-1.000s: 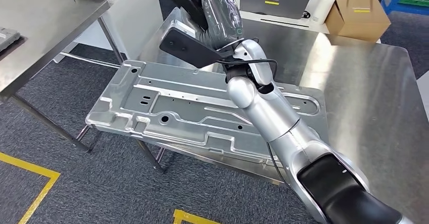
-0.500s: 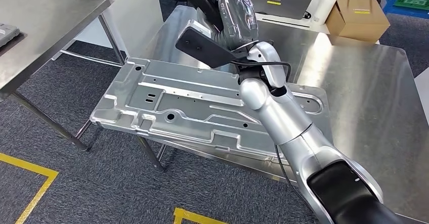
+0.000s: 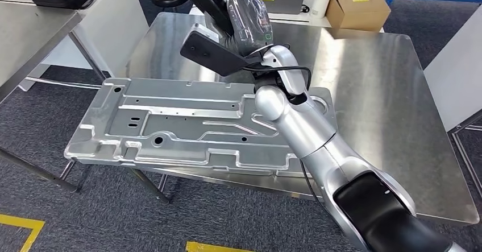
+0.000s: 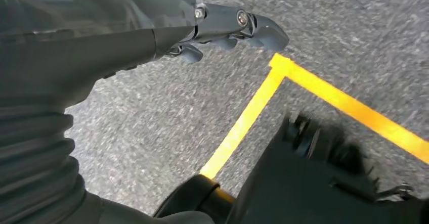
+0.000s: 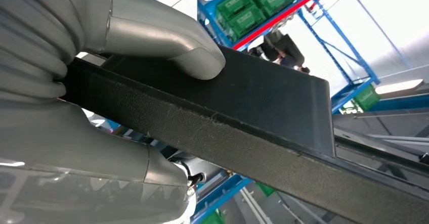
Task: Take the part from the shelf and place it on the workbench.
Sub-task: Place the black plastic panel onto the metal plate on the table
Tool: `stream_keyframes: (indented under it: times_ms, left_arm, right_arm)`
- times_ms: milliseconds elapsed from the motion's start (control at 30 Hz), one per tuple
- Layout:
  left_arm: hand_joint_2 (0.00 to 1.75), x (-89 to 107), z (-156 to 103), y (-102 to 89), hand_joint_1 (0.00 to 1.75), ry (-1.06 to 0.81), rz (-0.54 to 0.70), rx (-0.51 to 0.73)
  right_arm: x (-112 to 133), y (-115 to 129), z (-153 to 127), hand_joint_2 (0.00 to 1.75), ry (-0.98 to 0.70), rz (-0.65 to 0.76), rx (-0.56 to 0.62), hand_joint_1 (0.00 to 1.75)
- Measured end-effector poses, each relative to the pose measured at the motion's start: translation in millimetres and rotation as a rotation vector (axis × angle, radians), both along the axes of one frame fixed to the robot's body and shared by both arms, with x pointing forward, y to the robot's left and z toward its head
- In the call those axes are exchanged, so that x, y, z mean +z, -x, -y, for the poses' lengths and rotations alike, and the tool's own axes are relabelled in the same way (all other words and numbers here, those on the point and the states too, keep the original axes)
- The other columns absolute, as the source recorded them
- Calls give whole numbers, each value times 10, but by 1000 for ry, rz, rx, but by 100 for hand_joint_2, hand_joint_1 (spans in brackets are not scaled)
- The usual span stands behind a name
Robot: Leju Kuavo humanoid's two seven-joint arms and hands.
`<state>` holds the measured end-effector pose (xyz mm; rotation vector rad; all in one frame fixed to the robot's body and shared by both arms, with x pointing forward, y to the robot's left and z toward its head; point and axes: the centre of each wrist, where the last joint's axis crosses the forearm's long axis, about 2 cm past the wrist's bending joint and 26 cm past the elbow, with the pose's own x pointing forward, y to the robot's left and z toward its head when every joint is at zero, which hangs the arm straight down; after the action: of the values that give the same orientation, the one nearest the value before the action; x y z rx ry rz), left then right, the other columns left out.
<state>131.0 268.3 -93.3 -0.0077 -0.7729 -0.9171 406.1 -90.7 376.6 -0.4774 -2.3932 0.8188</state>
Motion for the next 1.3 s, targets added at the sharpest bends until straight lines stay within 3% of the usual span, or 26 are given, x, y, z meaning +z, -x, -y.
stream_keyframes:
  times_ms: [400,600,967,1100,1300]
  left_arm:
    - [175,2,35,0,0,39,16,11]
    - [175,2,37,-2,0,55,9,19]
    - [175,2,40,-2,0,84,-7,25]
    - [175,5,41,-13,0,70,-16,22]
    - [175,5,38,-14,0,38,-38,2]
  right_arm:
    - [-37,-36,24,175,29,-16,-29,168]
    - [-48,-125,41,175,160,-14,-146,168]
    - [-499,-458,201,175,505,-162,-345,168]
    - [-581,-533,235,175,642,-226,-380,168]
    - [-765,-536,223,175,712,-258,-384,168]
